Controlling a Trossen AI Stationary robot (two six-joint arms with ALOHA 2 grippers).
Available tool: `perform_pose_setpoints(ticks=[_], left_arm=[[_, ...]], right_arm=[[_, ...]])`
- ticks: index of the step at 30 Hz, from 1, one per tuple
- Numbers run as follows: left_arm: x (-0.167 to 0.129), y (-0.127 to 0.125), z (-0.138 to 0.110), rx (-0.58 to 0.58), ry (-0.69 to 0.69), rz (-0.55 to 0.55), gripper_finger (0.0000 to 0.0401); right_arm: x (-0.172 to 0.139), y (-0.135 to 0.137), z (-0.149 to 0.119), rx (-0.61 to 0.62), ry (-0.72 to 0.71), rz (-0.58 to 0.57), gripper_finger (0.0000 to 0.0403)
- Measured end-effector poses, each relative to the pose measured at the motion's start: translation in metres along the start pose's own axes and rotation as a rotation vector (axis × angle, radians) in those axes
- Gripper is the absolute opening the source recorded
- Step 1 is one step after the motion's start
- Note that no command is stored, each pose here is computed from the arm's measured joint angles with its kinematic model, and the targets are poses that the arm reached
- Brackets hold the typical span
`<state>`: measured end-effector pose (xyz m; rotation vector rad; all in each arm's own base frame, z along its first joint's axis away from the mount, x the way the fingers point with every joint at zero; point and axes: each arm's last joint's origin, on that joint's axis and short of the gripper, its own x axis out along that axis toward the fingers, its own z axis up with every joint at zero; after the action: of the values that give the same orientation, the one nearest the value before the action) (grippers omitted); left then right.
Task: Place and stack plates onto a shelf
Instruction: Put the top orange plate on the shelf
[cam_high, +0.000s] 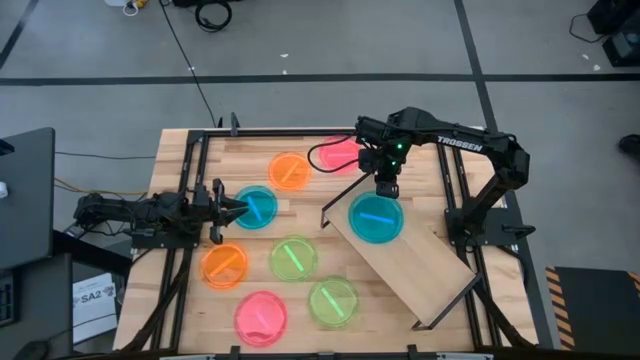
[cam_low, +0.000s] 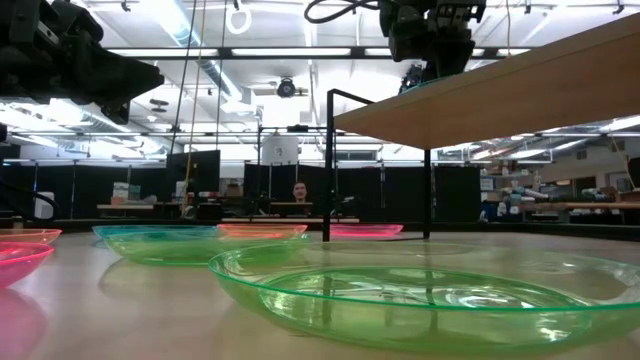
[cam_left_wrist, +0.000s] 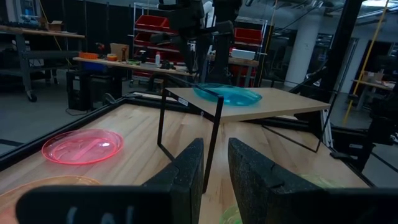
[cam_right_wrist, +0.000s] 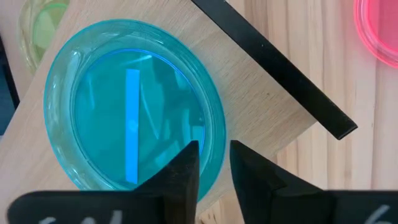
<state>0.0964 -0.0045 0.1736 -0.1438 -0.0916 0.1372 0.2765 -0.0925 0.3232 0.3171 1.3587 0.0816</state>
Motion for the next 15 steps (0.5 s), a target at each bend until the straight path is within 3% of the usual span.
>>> perform_pose_setpoints(ticks=[6,15], left_arm=[[0.0,0.0,0.0,0.0,0.0,0.0,0.0079],[0.0,0.0,0.002,0.01,-0.022,-0.002,0.0079]], right_arm=[[0.0,0.0,0.0,0.0,0.001,0.0,0.0129],[-0.006,0.003,-0.011,-0.018,0.047,0.009,0.0129]])
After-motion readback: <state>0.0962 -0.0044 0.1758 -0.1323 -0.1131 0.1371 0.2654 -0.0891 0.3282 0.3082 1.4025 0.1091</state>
